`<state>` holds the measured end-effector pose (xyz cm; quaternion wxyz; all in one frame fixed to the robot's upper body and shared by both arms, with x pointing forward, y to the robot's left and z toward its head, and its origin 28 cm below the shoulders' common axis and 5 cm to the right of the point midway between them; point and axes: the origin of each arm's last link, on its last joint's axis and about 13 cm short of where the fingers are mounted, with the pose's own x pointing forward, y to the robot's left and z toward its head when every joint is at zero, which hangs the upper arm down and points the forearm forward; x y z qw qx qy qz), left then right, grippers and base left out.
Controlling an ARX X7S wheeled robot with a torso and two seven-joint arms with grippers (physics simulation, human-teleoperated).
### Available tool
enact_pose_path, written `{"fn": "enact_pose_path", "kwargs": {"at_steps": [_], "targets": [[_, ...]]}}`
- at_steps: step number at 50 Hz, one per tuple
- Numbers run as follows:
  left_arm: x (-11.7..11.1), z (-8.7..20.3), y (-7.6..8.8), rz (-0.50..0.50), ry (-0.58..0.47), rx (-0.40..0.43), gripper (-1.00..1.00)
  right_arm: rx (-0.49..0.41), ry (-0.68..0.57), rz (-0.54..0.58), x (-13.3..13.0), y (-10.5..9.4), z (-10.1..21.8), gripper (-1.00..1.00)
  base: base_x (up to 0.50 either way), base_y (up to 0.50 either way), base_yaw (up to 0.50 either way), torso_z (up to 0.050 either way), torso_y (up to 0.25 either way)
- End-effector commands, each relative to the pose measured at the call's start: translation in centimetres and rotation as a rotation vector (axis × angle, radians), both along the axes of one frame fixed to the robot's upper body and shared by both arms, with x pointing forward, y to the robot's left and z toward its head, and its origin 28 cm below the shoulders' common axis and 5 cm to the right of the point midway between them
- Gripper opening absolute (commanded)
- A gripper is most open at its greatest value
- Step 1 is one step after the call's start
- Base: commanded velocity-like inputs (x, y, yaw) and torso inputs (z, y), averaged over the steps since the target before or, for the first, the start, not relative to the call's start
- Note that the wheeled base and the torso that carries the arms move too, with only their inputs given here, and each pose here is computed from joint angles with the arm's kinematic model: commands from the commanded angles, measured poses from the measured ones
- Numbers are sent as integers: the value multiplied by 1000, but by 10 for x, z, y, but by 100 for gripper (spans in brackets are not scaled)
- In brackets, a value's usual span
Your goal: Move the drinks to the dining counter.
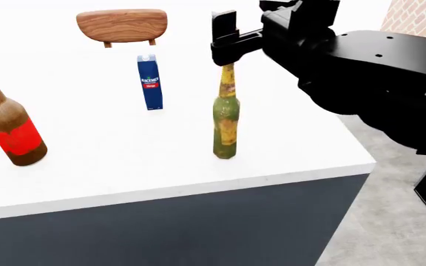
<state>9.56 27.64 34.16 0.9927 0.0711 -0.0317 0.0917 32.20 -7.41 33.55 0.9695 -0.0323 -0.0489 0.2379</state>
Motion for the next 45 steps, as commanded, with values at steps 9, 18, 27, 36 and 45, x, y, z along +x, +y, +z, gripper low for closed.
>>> {"fn": "enact_pose_path", "kwargs": {"at_steps": [9,18,27,36,45], "targets": [[-1,1,0,0,-2,1,100,127,-208,-23,-22,-3,41,100,0,0,0,0,0],[-2,2,0,-2,-6,3,100,274,-392,-182,-30,-9,59,100,0,0,0,0,0],[-1,3,-1,-2,-9,4,100,304,-599,-266,-49,-10,75,100,0,0,0,0,0],[0,2,-2,-4,-7,4,100,374,-716,-333,-76,-10,88,100,0,0,0,0,0],[0,0,-2,-6,-3,5,100,418,-813,-272,-109,-1,98,100,0,0,0,0,0]]}}
